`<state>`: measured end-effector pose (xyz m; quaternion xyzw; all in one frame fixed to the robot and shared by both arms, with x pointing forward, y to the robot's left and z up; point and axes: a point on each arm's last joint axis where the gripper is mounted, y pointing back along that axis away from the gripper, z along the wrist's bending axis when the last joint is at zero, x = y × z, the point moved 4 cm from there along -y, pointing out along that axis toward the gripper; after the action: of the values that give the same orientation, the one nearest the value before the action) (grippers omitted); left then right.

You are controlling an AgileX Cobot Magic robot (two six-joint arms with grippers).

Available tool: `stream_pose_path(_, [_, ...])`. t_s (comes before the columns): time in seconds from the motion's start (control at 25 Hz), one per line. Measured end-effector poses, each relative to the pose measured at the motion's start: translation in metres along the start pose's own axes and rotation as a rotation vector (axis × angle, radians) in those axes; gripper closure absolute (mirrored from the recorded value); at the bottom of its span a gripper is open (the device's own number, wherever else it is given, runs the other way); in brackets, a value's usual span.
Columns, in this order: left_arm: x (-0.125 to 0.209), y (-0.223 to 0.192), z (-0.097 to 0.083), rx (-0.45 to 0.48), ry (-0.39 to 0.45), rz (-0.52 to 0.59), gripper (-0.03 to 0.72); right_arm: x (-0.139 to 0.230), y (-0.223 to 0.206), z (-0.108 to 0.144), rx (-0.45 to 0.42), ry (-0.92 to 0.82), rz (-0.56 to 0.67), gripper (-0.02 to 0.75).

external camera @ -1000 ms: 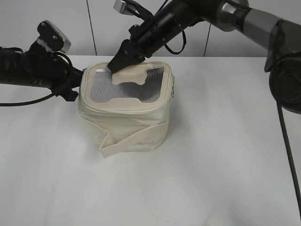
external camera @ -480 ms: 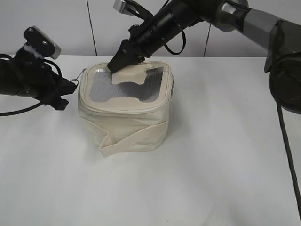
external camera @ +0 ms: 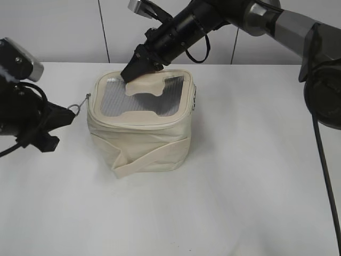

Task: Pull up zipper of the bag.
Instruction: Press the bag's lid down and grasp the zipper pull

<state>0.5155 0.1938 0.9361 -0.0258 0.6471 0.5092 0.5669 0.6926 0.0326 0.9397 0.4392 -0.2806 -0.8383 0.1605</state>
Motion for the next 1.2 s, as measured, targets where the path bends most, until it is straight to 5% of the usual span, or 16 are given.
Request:
stream_pose_path(0.28, [0.015,0.008,-0.053,0.118,0.039,0.042,0.68,0.0,0.0,0.0,0.004,-0.046,-0.003,0.686])
stream_pose_path(0.64, [-0.001,0.005,-0.123,0.276,-0.061,0.039,0.669,0.002,-0.002,0.005,-0.028,-0.061,0.021,0.686])
stream_pose_path(1.2, [-0.03,-0.036,-0.151,0.374,-0.117,0.039,0.662,0.002,-0.002,0.005,-0.028,-0.085,0.023,0.687])
